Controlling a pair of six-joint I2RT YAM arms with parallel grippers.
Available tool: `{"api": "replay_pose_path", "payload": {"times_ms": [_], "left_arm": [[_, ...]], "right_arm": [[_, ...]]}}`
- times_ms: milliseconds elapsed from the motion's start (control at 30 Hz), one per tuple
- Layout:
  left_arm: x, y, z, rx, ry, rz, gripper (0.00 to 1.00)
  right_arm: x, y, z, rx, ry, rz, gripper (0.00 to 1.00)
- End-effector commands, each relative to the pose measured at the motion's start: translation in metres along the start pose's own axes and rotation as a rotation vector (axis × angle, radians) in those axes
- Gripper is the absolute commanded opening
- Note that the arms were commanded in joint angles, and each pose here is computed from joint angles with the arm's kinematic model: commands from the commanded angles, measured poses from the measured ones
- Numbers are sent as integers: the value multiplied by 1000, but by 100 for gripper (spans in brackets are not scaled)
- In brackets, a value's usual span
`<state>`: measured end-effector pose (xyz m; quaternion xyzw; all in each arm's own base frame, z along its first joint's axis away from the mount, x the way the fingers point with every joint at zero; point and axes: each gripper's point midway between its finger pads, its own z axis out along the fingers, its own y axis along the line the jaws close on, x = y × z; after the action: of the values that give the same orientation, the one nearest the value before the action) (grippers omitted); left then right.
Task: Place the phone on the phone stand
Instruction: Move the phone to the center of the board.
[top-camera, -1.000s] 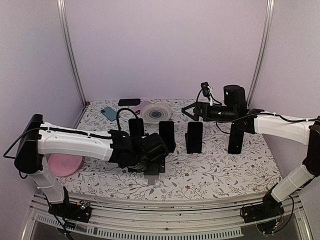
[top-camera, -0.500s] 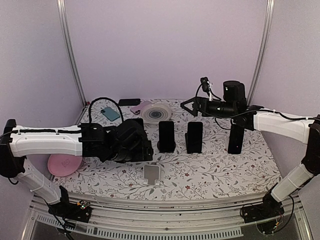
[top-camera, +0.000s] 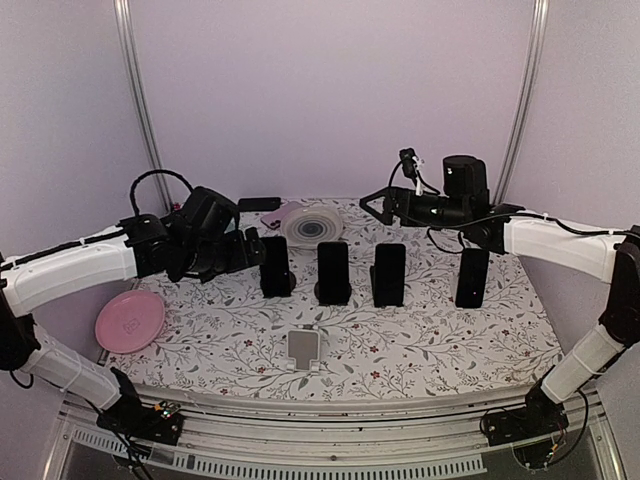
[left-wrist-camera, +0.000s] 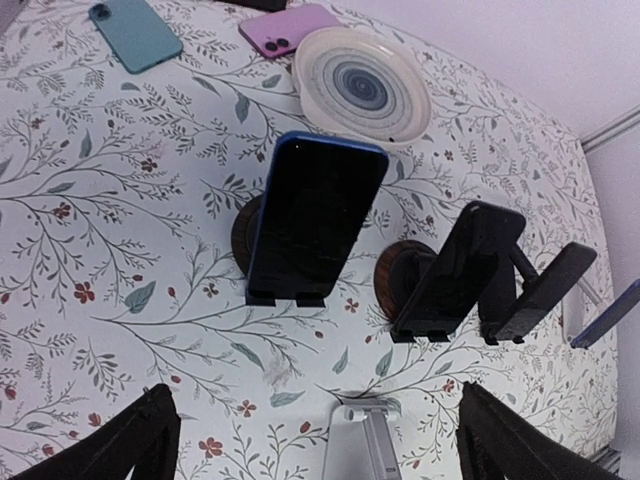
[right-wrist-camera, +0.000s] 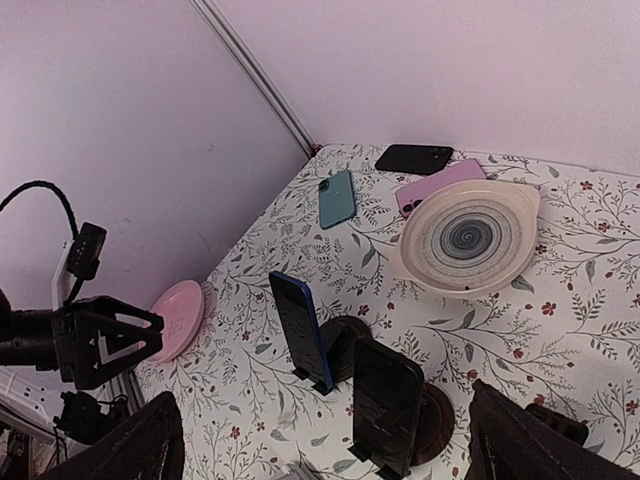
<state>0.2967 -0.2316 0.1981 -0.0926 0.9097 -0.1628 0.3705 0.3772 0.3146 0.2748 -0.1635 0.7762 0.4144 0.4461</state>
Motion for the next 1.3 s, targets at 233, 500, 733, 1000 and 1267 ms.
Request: {"api": "replay_pose_path", "payload": {"times_ms": [233, 500, 733, 1000, 1267], "left_arm": [[-97, 50, 42, -93, -71, -59, 97], [-137, 86, 102, -207, -41, -37, 97], [-160, 140, 158, -394, -19, -89, 96], [-170, 173, 230, -456, 33, -142, 96], [-183, 190, 279, -512, 26, -118, 97]], "right_arm": [[-16, -2, -6, 45, -25, -51, 99], [-18, 2, -13, 43, -32, -69, 99], [-16, 7, -20, 29, -27, -78, 99], [-18, 14, -30, 17, -29, -84, 99], [-16, 21, -39, -6, -31, -71, 99]]}}
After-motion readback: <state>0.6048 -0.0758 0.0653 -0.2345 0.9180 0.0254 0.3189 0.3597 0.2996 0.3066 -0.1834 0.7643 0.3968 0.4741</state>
